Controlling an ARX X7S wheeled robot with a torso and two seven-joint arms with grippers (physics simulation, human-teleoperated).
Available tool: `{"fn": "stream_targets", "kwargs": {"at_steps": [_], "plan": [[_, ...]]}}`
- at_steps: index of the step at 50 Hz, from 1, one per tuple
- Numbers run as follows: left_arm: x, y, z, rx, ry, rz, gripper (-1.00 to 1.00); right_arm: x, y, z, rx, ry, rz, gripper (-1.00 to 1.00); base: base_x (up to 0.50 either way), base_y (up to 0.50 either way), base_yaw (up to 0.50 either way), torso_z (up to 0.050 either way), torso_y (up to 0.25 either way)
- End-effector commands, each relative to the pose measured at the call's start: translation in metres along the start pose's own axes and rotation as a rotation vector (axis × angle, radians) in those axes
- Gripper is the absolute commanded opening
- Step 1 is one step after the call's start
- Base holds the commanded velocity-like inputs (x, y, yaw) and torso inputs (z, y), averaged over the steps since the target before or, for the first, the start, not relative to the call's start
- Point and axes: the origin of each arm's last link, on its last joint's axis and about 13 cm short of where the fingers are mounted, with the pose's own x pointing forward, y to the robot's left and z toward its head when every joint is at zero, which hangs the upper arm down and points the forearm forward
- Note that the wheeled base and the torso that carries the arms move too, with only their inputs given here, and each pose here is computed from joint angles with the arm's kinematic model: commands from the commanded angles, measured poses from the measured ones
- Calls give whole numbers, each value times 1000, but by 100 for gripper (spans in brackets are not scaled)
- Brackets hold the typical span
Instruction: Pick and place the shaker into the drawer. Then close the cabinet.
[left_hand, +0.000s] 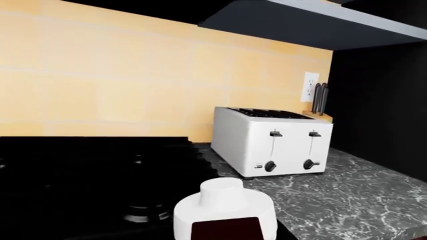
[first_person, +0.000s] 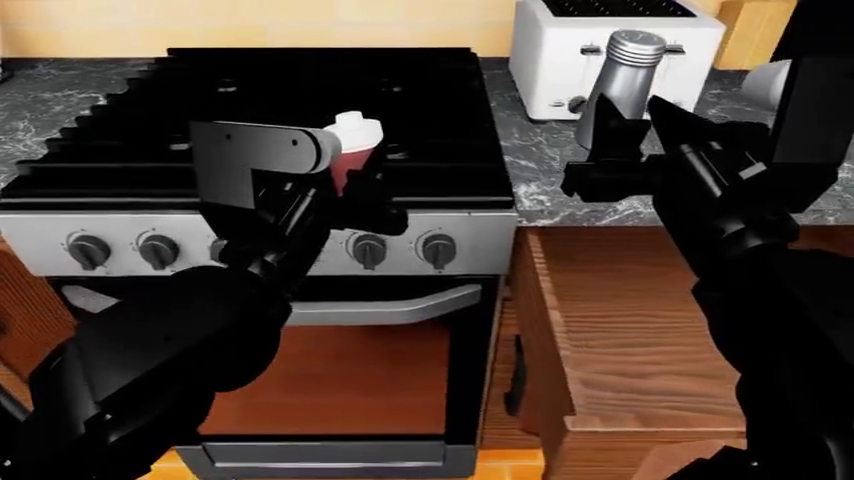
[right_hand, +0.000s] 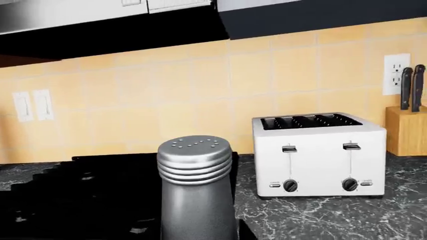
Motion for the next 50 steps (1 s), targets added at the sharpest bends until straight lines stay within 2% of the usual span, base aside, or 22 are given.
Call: {"fn": "stream_targets", "kwargs": {"at_steps": [1,33,43,50], "plan": [[0,0,0,-13,-1,0,-100,0,0,-1,-2,3,5,-100,-143,-499,0,0,0],[0,-2,-2,-10,5,-11,-100,1,0,-4,-1,7,10,-100,-51,-500,0,0,0],[0,-2,0,-9,4,-13,-100,0,0,-5,-6,14,12,-100,278,-446,0,0,0],[1,-2,1,5,10,-26,-100,-2,0,-5,-34,31,19,-100,197,-86,0,0,1]]}}
